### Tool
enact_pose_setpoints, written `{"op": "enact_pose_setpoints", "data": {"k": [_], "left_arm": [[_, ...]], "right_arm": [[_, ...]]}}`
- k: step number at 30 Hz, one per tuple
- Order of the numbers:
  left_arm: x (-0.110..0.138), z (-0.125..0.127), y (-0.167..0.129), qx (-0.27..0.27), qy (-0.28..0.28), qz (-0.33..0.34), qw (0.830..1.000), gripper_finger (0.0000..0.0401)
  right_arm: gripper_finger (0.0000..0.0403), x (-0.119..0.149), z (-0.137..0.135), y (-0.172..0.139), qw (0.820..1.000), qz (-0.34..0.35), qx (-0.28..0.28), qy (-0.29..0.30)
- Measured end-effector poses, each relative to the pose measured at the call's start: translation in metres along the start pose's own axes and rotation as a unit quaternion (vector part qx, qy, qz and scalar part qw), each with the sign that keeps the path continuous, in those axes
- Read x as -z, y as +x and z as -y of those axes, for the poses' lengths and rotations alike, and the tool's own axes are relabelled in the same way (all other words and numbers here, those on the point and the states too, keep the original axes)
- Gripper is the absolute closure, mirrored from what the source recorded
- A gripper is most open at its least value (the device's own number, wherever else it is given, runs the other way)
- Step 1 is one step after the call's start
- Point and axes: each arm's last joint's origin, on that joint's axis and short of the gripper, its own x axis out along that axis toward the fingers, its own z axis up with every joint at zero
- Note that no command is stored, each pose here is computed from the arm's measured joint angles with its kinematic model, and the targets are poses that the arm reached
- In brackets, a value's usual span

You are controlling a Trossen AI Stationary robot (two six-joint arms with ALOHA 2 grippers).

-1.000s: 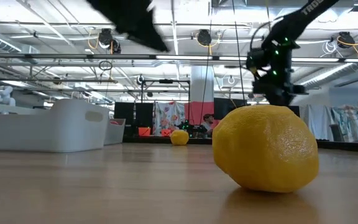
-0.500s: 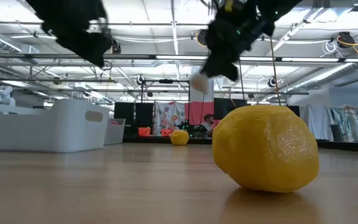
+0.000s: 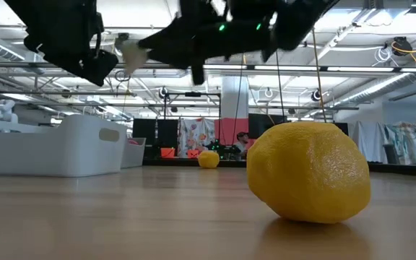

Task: Sort produce into baskets
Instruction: Put the white garlic into the white bin

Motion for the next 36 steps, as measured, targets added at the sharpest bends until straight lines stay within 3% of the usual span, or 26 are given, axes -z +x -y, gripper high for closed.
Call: {"op": "enact_pose_setpoints", "data": {"k": [9, 13, 19, 36], "left_arm": [[-0.001, -0.001, 0.004, -0.010, -0.002, -0.006, 1.000, 0.0155], [-0.002, -0.001, 0.004, -0.011, -0.002, -0.007, 1.000, 0.0155], [-0.002, -0.001, 0.004, -0.011, 0.009, -0.007, 1.000, 0.0155], [-0.002, -0.001, 0.004, -0.011, 0.011, -0.006, 1.000, 0.0155]], "right_arm": [[0.0293, 0.038, 0.013, 0.046, 0.999, -0.003, -0.001, 0.042], [0.0293, 0.041, 0.014, 0.059, 0.999, -0.019, 0.004, 0.044], [0.0272, 0.045, 0.017, 0.061, 0.998, -0.056, 0.019, 0.022], [0.0183, 0.044, 0.024, 0.058, 0.995, -0.085, 0.029, 0.035]]}}
